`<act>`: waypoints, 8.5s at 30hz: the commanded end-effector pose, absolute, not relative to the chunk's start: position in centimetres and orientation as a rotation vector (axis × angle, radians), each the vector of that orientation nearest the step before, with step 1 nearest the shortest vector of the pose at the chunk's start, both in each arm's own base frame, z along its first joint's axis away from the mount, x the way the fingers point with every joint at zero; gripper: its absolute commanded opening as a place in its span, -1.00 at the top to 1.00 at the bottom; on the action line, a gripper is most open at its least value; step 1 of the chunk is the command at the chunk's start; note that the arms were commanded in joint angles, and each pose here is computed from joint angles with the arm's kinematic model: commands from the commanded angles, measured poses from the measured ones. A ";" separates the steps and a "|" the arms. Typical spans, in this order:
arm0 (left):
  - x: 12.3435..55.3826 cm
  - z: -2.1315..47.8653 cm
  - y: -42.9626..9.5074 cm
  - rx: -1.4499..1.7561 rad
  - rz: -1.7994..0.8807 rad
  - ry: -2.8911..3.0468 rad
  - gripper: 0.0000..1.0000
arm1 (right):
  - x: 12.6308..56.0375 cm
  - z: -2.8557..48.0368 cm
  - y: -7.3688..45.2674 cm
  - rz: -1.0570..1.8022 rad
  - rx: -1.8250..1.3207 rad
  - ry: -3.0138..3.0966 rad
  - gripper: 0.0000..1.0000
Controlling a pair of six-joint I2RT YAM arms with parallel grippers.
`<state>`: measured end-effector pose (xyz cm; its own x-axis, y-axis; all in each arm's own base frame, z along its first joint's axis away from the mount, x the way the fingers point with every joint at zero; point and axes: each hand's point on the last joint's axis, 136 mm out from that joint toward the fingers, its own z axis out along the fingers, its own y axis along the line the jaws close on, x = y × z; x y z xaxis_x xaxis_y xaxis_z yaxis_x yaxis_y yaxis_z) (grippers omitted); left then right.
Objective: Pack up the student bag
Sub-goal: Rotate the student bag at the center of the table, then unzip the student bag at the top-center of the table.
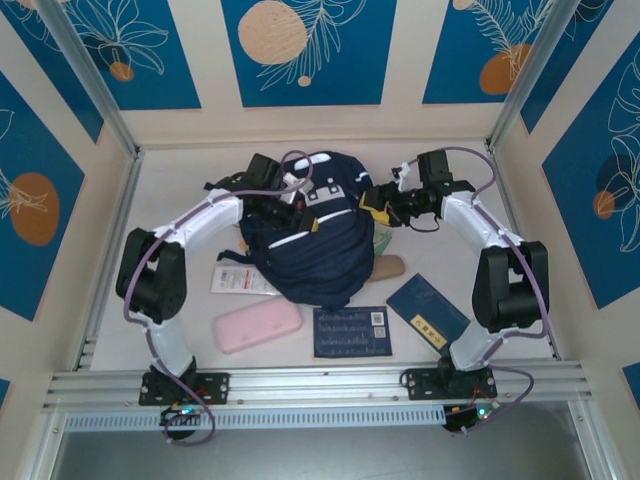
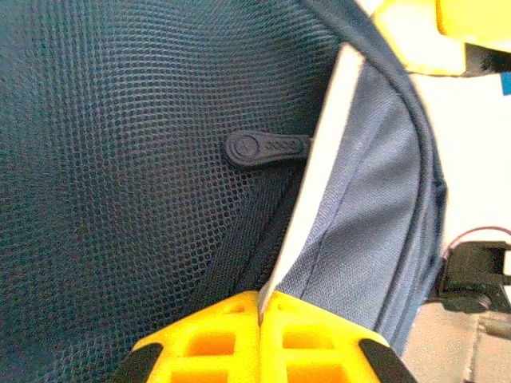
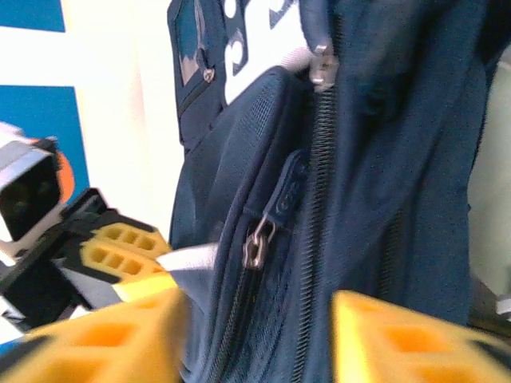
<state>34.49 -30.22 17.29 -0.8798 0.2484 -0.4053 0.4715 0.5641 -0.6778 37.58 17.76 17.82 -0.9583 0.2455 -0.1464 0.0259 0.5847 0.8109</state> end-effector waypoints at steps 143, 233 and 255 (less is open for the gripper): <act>23.3 13.3 -21.0 0.239 -0.879 2.316 1.00 | 32.5 21.8 22.3 1.462 0.779 2.267 1.00; 22.5 17.6 -25.0 0.326 -0.969 2.609 -0.20 | 20.5 11.5 27.9 0.727 -0.782 2.137 0.12; 23.0 16.0 -20.8 0.099 -0.939 2.615 -0.18 | 21.8 8.5 28.4 0.556 -0.924 2.017 0.43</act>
<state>22.88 -21.81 15.92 -0.9338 -0.0061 -0.3577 0.2252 0.7670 -0.6009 21.47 28.29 8.44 -0.4050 -0.4126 -0.8159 -0.7769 0.6258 0.0692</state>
